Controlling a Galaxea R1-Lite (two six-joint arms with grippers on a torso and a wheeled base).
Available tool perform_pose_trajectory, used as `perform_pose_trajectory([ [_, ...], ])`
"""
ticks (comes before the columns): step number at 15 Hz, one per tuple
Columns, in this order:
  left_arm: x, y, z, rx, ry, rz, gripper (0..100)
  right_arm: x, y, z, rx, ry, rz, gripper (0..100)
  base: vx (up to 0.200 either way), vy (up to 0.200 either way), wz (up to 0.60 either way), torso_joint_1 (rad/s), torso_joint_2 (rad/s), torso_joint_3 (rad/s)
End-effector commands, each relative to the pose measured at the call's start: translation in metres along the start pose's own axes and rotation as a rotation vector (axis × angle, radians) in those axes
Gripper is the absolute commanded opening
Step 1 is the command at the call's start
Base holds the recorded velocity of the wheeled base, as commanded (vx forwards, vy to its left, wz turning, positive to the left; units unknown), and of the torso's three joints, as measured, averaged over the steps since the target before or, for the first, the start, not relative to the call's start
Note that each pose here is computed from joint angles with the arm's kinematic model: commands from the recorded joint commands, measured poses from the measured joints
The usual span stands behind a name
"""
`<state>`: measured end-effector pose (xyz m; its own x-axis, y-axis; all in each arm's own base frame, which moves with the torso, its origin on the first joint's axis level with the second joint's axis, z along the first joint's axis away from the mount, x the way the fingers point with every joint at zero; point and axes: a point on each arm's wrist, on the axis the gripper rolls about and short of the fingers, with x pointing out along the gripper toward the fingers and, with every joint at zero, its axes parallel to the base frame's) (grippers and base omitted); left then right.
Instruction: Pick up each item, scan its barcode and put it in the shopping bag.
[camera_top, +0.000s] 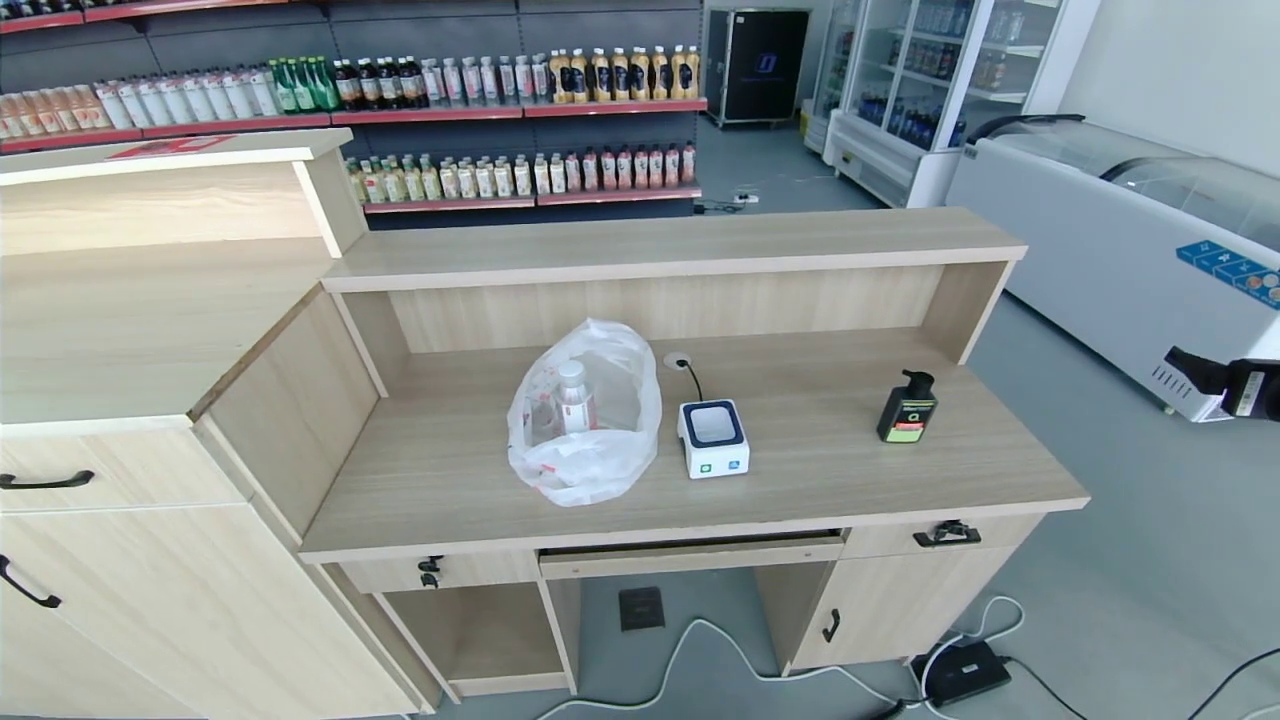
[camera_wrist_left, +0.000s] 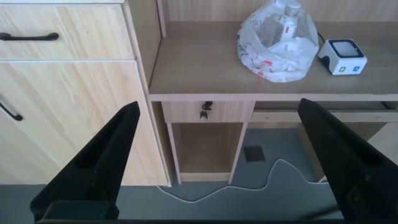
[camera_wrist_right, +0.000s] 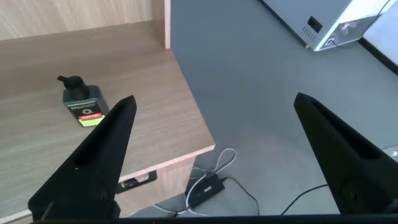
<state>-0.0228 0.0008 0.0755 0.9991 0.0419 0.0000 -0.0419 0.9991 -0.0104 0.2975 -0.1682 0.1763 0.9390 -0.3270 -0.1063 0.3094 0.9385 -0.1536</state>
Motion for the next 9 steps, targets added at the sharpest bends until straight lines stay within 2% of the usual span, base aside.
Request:
perform_pose_trajectory([
  [1, 0.000, 0.000, 0.000, 0.000, 0.000, 0.001, 100, 0.018, -0.012, 0.015, 0.009, 0.012, -0.016, 100, 0.000, 0.000, 0.00, 0.000, 0.00, 0.000],
  [2, 0.000, 0.000, 0.000, 0.000, 0.000, 0.001, 100, 0.025, -0.013, 0.014, 0.011, 0.017, -0.015, 100, 0.000, 0.000, 0.00, 0.000, 0.00, 0.000],
  [4, 0.000, 0.000, 0.000, 0.000, 0.000, 0.001, 100, 0.067, -0.018, 0.010, 0.007, 0.001, -0.014, 100, 0.000, 0.000, 0.00, 0.000, 0.00, 0.000],
  [8, 0.000, 0.000, 0.000, 0.000, 0.000, 0.001, 100, 0.108, -0.007, -0.009, 0.019, 0.124, 0.080, 100, 0.000, 0.000, 0.00, 0.000, 0.00, 0.000],
  [9, 0.000, 0.000, 0.000, 0.000, 0.000, 0.001, 100, 0.114, -0.006, -0.012, 0.020, 0.132, 0.086, 100, 0.000, 0.000, 0.00, 0.000, 0.00, 0.000],
])
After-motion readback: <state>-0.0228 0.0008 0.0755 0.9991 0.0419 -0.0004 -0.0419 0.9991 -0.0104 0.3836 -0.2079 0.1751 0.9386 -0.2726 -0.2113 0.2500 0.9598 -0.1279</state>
